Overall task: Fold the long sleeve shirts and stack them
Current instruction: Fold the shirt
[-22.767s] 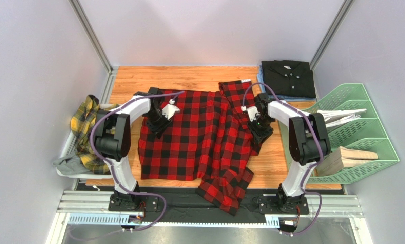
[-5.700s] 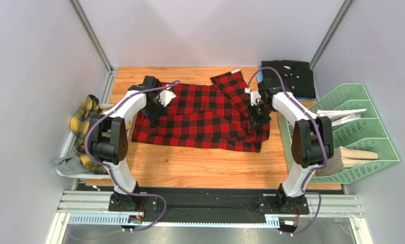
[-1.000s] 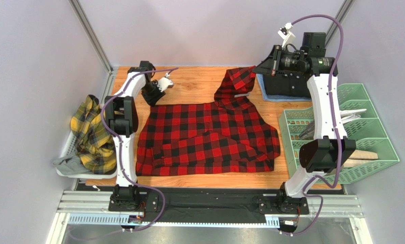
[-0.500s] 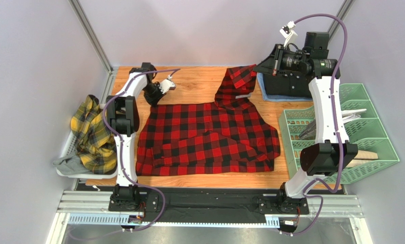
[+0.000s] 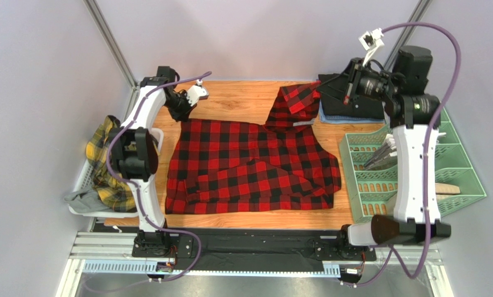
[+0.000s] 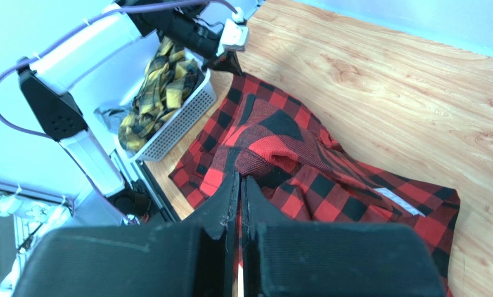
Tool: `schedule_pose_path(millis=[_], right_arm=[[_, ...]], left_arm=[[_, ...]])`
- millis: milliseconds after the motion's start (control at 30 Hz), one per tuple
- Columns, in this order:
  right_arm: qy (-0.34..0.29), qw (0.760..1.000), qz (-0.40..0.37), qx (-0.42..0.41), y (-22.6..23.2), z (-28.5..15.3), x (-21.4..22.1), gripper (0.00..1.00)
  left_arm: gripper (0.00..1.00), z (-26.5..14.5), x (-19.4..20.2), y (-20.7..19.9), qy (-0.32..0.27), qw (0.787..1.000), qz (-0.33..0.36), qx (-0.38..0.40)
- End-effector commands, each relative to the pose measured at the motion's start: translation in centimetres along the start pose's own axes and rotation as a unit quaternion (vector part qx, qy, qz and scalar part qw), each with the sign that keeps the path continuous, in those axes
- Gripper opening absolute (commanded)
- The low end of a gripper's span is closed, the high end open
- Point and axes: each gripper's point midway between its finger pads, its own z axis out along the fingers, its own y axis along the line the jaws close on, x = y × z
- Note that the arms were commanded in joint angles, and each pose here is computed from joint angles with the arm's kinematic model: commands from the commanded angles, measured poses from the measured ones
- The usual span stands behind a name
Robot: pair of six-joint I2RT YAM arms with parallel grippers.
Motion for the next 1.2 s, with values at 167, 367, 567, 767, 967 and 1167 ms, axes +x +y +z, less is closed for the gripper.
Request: schedule_pose_path(millis=[167,367,567,767,967,1167], right_arm=[[-0.028,0.997,-0.066,0.028,5.0,-5.0,3.1,0.0],[-0.018,0.996,-0.066,0.053,6.6,-7.3,6.6,0.0],[-0.001,0.997,-0.045,0.061,7.2,-8.5,11.4,0.0],[0.014,0.997,-0.034,0.068,7.2,-9.0,14.5,0.0],[0.029,0.997,-0.025,0.068,6.2,-8.5,15.5,0.0],[0.055,0.997,-0.023,0.051,4.5,-7.2,16.6,0.0]], left_arm=[[0.0,-6.0,0.0,-5.8,-0.041,0.994,0.098,0.006],[0.0,-6.3,2.1,-9.1,-0.037,0.991,0.128,0.014],[0.0,-5.3,4.7,-12.2,-0.026,0.987,0.156,0.038],[0.0,-3.4,7.0,-15.0,-0.016,0.986,0.15,0.075],[0.35,-1.7,9.9,-16.3,0.035,0.988,0.11,0.107],[0.64,-4.2,6.4,-16.4,-0.032,0.993,0.083,0.08]])
